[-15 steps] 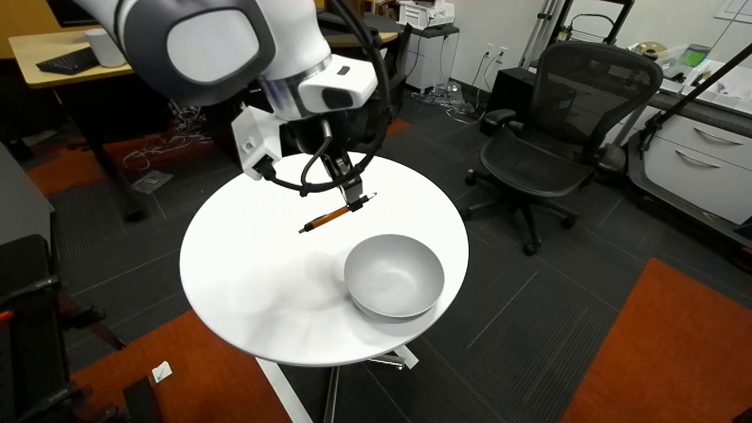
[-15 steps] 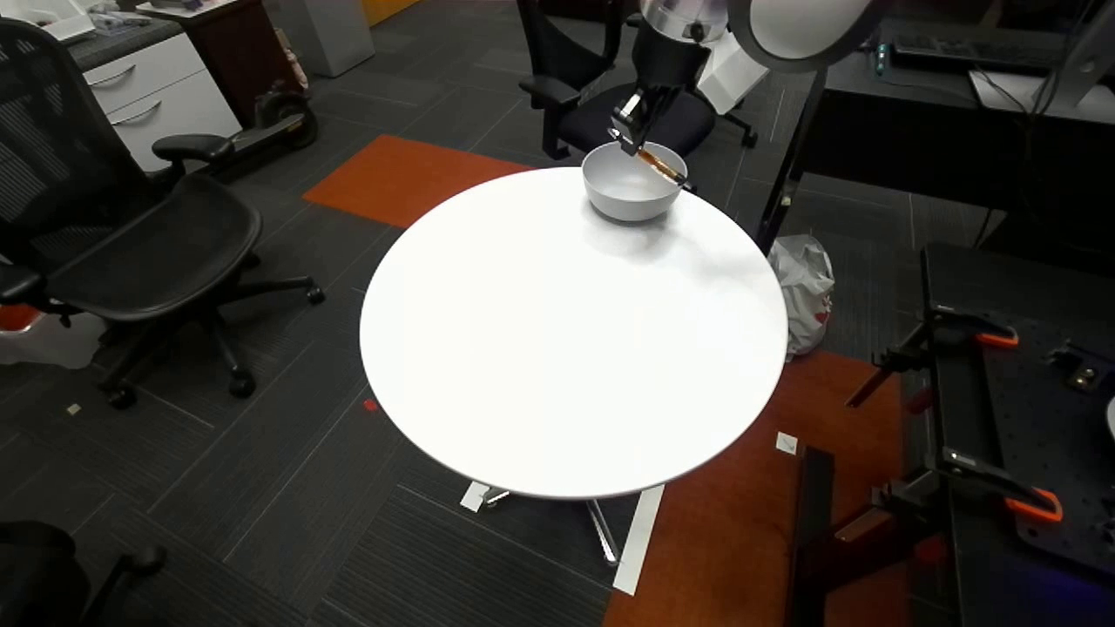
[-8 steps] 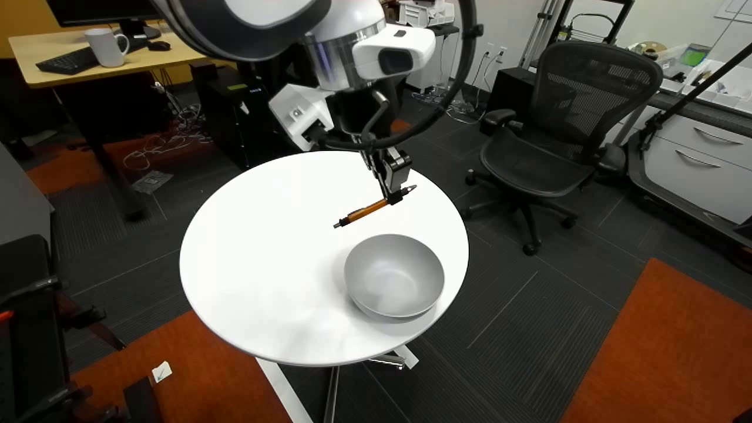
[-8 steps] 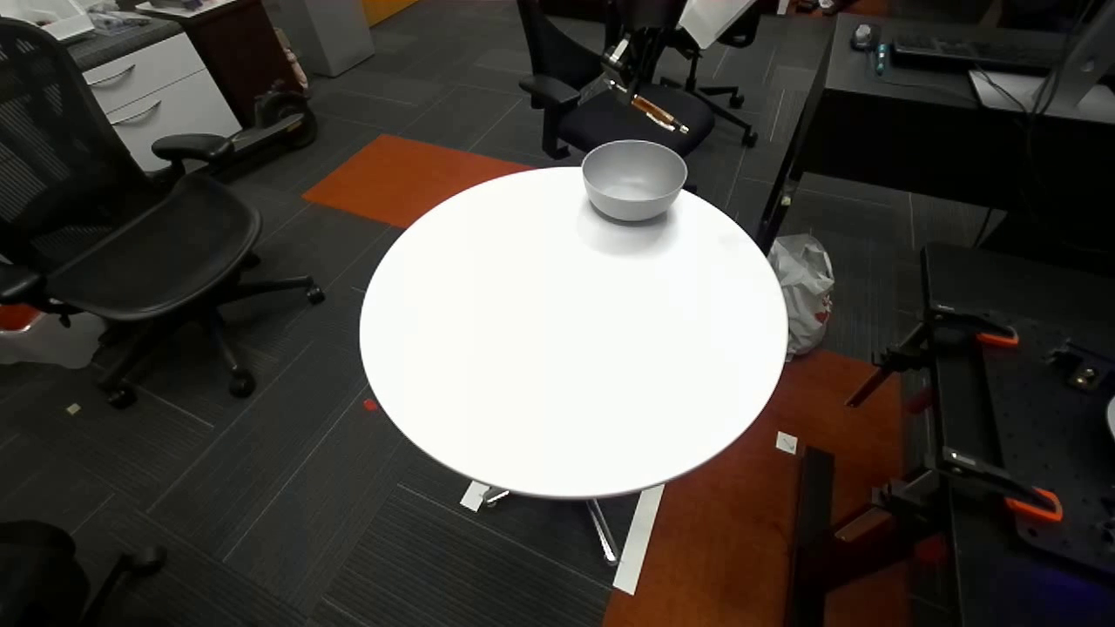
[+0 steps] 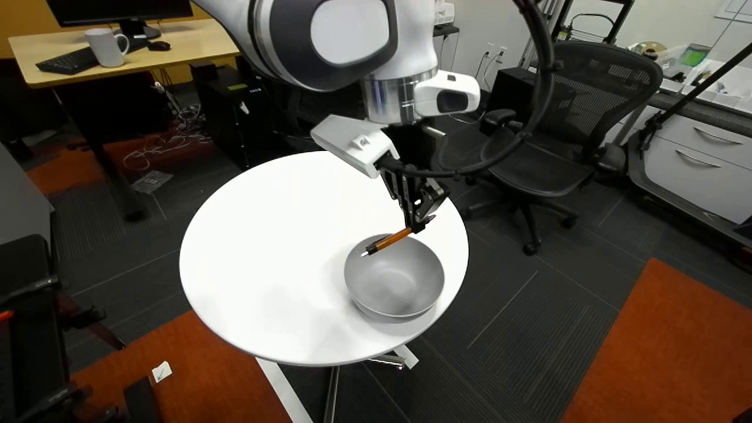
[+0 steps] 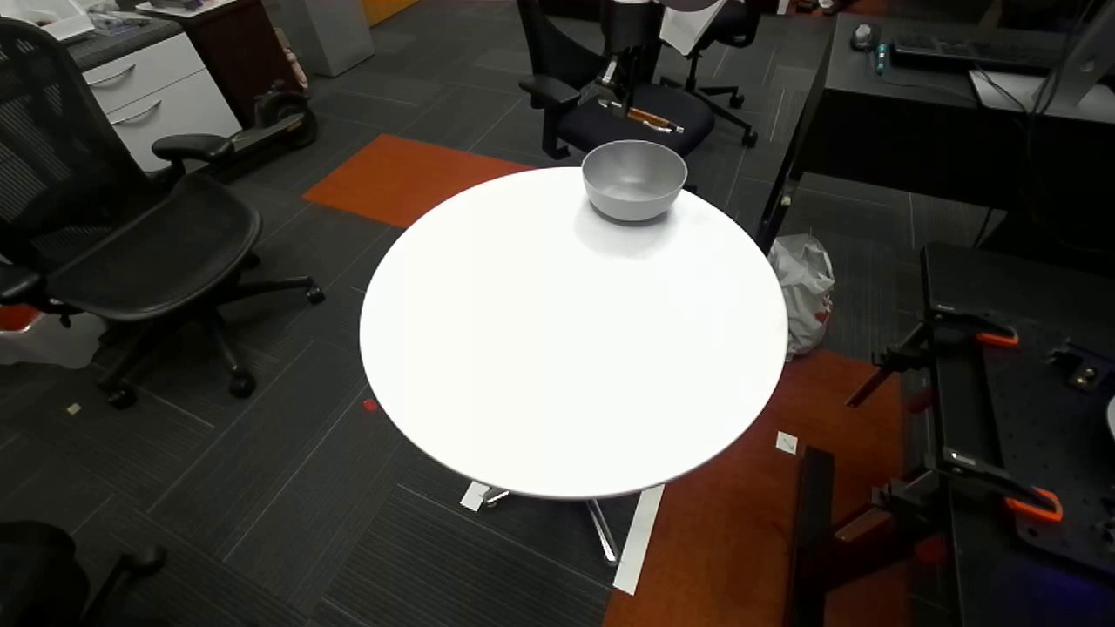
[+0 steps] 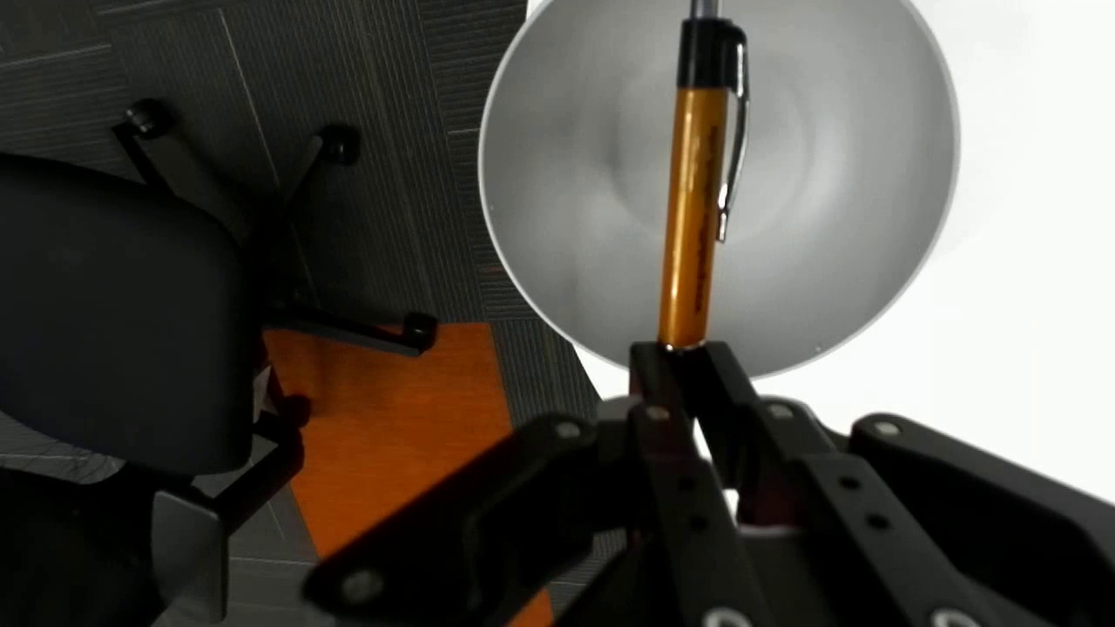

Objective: Put the pen in the white bowl

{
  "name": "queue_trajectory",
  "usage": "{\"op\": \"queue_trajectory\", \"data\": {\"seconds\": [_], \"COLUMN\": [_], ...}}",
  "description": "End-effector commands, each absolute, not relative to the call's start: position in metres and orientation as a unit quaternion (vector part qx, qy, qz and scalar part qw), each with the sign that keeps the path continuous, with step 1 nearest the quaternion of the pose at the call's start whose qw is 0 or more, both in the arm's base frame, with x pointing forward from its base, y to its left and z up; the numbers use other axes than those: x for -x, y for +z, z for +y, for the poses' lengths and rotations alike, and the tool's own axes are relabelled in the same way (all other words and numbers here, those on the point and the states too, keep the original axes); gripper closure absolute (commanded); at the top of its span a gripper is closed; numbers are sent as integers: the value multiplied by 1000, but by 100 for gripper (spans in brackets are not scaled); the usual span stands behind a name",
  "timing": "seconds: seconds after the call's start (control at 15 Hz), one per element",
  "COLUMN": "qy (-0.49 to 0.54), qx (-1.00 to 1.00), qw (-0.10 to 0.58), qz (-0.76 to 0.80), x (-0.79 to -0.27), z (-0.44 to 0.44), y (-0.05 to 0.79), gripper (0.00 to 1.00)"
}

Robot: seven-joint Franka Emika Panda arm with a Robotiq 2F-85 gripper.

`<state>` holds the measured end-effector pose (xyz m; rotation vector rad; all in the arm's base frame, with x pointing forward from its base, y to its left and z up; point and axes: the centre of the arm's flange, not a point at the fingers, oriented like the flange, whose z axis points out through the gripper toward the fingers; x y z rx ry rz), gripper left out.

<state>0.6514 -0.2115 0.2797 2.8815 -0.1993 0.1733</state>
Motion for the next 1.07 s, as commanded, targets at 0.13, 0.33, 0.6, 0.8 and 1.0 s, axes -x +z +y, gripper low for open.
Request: {"op": "queue_trajectory", "data": {"seconds": [0.13,0.33,0.6,0.8,1.0], "qy": [47,47,46,47,47], "qx": [-993,-994,-994,-994,-994], "qw": [98,91,85,83,82], "qz": [-49,-45,-49,-53,-56], "x": [-674,-669,-664,-662,-661], "z": [-233,-231,-227,-227,-226], "y": [259,252,251,251,250], "gripper": [97,97,60,39,16]}}
